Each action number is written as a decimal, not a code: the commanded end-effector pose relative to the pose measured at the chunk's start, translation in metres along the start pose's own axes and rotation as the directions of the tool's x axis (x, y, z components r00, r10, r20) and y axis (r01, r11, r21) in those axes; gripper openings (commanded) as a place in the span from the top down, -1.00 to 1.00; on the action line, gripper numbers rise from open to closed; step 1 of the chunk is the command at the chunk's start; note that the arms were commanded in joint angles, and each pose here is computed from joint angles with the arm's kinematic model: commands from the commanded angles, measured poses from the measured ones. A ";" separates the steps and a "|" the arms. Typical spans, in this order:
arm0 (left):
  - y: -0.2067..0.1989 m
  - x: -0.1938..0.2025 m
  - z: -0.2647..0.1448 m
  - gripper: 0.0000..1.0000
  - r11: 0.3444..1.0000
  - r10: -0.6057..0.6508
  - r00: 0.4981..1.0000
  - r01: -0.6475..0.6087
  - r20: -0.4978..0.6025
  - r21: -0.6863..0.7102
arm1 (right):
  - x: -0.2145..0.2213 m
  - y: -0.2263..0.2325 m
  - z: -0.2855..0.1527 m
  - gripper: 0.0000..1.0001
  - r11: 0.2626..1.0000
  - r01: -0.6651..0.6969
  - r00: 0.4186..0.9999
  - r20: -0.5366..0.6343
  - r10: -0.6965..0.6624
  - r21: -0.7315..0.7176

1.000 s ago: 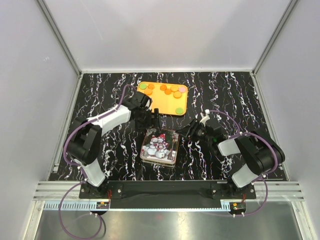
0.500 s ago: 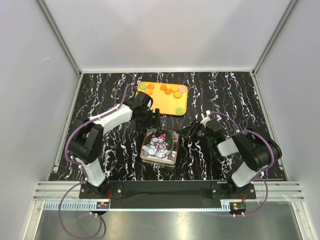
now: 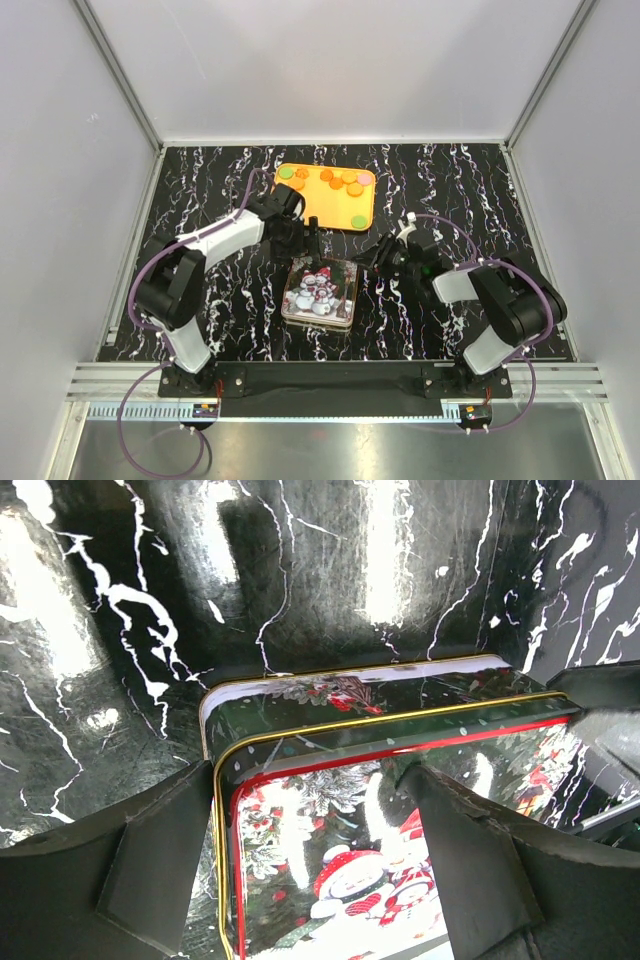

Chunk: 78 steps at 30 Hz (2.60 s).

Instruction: Pack the cookies

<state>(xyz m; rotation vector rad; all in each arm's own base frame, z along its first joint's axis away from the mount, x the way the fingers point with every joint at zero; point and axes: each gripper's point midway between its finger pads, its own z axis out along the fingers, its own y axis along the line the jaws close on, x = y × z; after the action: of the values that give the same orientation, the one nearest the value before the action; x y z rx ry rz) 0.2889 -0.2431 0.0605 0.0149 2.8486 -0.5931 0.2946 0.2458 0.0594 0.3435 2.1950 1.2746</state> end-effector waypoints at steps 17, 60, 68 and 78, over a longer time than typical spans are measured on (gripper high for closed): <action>-0.022 -0.019 -0.037 -0.85 0.982 0.006 0.995 -0.025 0.102 0.185 | -0.022 0.031 -0.019 -0.50 0.994 0.097 0.995 -0.042 -0.095 0.054; -0.010 0.084 -0.029 -0.86 0.968 -0.093 0.995 0.085 0.023 0.237 | 0.119 0.034 -0.071 -0.27 0.999 0.038 0.967 -0.251 -0.035 0.008; -0.019 0.094 -0.021 -0.85 0.966 -0.095 0.995 0.091 0.005 0.241 | 0.119 0.034 -0.060 0.11 1.000 0.030 0.966 -0.258 -0.026 0.008; -0.030 0.100 -0.017 -0.84 0.966 -0.072 0.997 0.072 -0.008 0.247 | 0.110 0.026 -0.057 0.42 0.995 0.059 0.972 -0.232 -0.040 0.075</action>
<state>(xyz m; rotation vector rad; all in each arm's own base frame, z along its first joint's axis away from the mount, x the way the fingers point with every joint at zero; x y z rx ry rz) 0.1978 -0.2356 0.0512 -0.0953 2.7751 -0.7816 0.1468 0.2675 0.0526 0.1795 2.5247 1.3157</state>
